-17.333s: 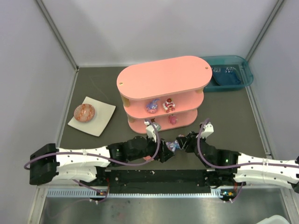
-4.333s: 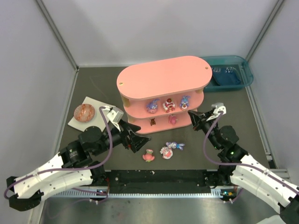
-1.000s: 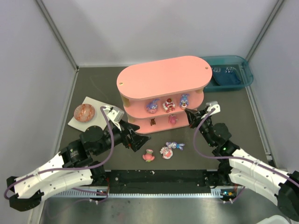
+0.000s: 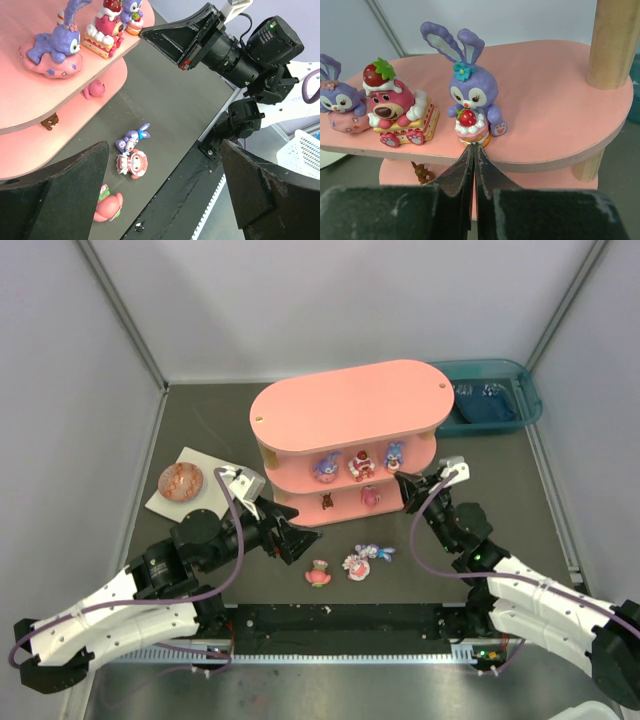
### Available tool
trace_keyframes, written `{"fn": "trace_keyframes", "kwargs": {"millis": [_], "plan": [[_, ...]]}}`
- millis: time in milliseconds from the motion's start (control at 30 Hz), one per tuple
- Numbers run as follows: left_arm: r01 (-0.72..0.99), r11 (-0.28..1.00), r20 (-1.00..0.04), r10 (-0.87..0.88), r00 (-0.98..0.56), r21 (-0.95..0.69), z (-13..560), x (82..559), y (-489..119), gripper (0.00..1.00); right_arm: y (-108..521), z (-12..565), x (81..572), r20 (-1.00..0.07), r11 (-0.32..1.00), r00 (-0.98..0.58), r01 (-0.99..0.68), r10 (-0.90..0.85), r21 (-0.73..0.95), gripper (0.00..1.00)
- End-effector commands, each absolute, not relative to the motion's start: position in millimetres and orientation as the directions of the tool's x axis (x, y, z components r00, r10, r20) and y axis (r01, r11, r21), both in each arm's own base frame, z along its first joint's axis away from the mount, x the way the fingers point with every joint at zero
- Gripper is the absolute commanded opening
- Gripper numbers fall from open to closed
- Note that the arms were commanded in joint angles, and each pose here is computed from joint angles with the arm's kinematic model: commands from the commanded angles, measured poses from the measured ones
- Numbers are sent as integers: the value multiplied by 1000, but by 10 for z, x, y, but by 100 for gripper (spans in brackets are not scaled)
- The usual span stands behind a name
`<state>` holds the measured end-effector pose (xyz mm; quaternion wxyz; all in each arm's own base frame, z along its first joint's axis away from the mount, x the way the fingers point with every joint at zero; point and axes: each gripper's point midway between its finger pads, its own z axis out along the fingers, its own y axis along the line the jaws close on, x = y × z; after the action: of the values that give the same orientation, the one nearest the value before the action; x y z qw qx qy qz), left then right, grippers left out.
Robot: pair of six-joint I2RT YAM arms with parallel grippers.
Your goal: Place and organize the plastic toys onto the shelf
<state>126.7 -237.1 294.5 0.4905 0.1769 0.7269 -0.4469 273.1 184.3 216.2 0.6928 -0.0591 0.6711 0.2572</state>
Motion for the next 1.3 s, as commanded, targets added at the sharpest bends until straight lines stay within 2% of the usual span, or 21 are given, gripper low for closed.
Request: {"fn": "trace_keyframes", "kwargs": {"millis": [0, 533, 800, 967, 1200, 1267], "plan": [[696, 543, -878, -203, -434, -470, 3009, 1288, -2323, 99, 1821, 2335, 2773, -953, 861, 15, -433, 304, 268, 0], [699, 538, -876, -194, -441, -471, 2966, 1294, -2371, 99, 1703, 2386, 2556, -954, 851, 16, -458, 299, 259, 0], [666, 562, -862, -201, -466, -491, 2801, 1356, -2397, 99, 1660, 2205, 2394, -951, 836, -91, -457, 295, 303, 0], [612, 608, -835, -166, -524, -505, 2372, 1416, -2446, 99, 1703, 1888, 2290, -926, 828, -262, -426, 272, 364, 0], [571, 641, -773, -56, -632, -513, 1637, 1362, -2568, 97, 1740, 1694, 2170, -906, 820, -325, -414, 272, 395, 0], [557, 645, -743, -27, -669, -524, 1441, 1311, -2586, 95, 1750, 1690, 2157, -906, 819, -327, -419, 268, 393, 5]]}}
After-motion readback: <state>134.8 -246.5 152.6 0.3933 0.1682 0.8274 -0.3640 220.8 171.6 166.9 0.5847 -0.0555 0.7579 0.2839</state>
